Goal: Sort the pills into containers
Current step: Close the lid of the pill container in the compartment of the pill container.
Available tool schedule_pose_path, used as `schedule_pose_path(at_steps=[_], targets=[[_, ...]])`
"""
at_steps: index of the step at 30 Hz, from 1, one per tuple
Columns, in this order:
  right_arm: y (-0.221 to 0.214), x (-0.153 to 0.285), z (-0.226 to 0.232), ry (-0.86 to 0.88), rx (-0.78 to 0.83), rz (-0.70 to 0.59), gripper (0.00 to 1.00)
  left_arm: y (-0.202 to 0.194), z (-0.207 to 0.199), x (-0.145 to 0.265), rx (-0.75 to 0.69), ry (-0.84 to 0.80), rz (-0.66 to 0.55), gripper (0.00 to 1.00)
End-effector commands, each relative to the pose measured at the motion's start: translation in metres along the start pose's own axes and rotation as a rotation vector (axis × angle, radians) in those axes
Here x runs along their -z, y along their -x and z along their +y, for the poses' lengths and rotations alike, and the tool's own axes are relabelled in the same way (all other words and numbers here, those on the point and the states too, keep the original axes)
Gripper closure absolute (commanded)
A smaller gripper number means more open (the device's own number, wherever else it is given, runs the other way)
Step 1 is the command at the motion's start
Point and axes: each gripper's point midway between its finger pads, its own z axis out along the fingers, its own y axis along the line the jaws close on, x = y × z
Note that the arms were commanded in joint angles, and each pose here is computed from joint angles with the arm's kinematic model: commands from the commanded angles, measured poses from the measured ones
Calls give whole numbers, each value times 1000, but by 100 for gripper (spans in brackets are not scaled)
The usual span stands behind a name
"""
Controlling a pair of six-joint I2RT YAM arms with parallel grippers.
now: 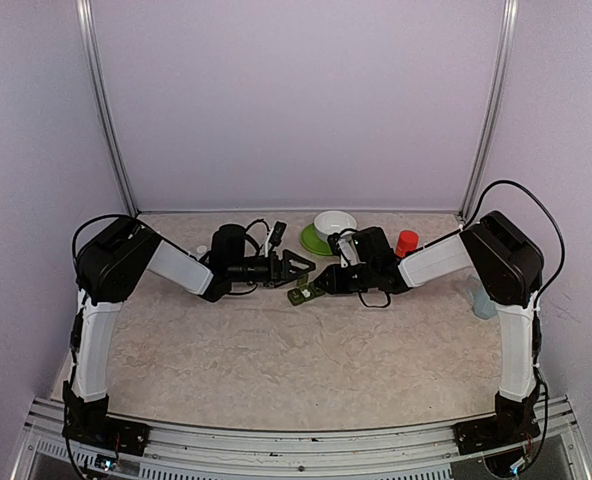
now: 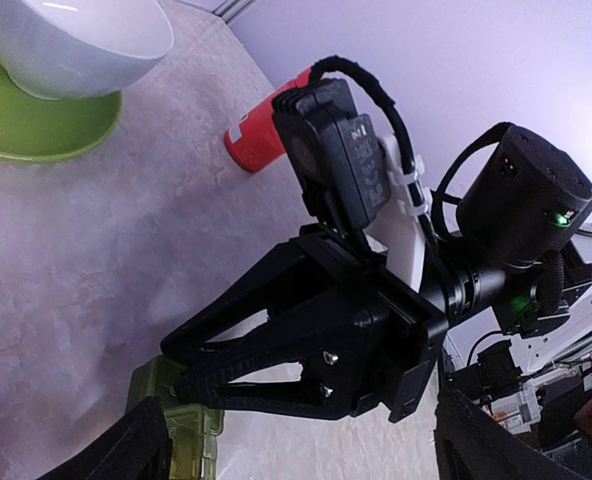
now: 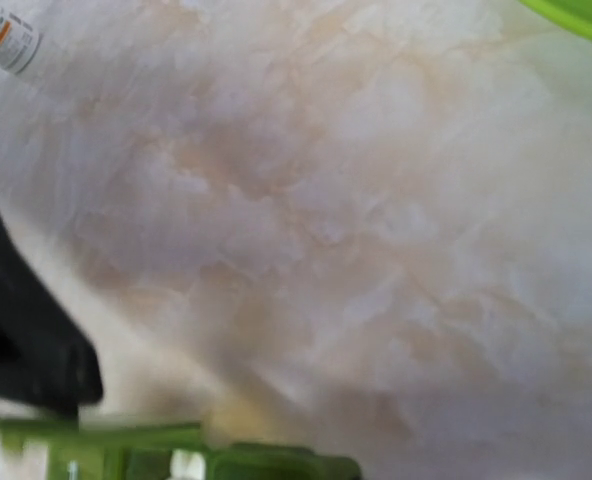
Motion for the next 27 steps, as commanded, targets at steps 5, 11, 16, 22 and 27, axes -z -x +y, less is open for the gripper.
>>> schedule_pose_path(at_steps=[5, 11, 16, 22, 27], targets=[[-19, -6, -13, -51, -21, 63, 78, -16, -17, -5, -11, -13, 69, 12], [-19, -5, -13, -55, -18, 63, 78, -30, -4, -6, 23, 35, 96, 12], [-18, -5, -13, -58, -18, 65, 78, -36, -5, -12, 19, 45, 127, 13], [-17, -5, -13, -62, -15, 68, 78, -46, 0, -17, 34, 87, 172, 13], [-17, -5, -13, -62, -15, 68, 78, -52, 7, -14, 51, 125, 182, 14]])
